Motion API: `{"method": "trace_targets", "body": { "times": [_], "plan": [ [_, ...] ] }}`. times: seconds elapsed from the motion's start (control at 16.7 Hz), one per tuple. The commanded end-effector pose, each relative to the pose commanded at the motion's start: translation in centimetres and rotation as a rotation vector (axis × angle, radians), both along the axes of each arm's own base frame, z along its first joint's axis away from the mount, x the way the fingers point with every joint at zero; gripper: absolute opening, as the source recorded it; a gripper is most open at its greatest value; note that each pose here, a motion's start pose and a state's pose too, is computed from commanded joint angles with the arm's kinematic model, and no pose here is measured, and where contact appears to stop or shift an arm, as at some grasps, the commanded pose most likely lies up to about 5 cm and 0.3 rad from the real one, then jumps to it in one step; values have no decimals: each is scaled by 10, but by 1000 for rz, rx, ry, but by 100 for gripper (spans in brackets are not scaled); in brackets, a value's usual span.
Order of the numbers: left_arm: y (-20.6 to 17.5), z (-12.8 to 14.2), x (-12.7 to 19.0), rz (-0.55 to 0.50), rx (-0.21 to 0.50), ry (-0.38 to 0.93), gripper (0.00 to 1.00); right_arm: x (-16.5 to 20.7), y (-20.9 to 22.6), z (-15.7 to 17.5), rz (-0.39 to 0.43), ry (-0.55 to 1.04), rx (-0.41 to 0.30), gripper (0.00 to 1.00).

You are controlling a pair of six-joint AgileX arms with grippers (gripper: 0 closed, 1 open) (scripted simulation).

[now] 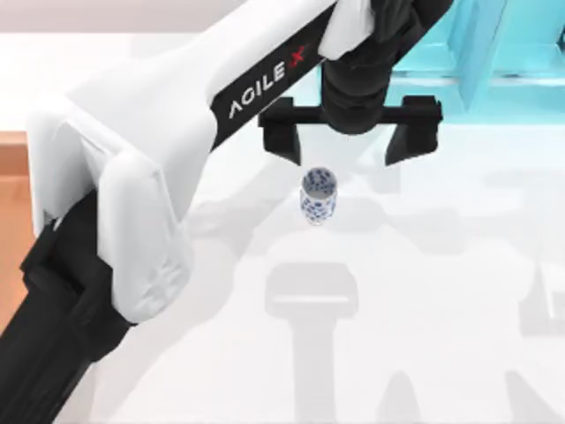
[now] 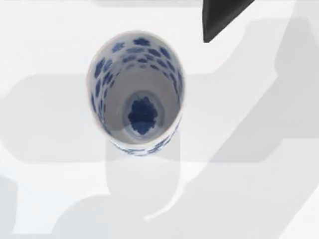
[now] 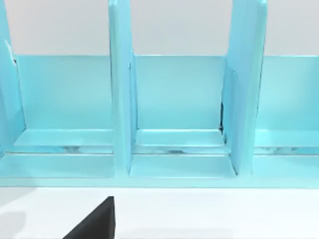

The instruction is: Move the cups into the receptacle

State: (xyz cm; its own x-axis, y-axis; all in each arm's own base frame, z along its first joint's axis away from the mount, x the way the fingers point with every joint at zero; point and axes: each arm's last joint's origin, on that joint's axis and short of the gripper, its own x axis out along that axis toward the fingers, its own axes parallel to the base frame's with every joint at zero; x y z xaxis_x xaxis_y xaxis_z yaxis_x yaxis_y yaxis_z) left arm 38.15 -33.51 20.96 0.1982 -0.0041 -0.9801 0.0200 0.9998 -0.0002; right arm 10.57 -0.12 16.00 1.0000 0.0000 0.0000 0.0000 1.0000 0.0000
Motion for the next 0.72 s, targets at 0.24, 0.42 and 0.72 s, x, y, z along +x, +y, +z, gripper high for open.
{"method": "trace_targets", "body": {
  "times": [0.24,0.42,0.72],
  "plan": [
    [-1,-45,9,0,1,1,100,0,0,0,0,0,0,100],
    [1,-70,11,0,0,1,100,0,0,0,0,0,0,100],
    [1,-74,11,0,0,0,100,0,0,0,0,0,0,100]
  ]
}}
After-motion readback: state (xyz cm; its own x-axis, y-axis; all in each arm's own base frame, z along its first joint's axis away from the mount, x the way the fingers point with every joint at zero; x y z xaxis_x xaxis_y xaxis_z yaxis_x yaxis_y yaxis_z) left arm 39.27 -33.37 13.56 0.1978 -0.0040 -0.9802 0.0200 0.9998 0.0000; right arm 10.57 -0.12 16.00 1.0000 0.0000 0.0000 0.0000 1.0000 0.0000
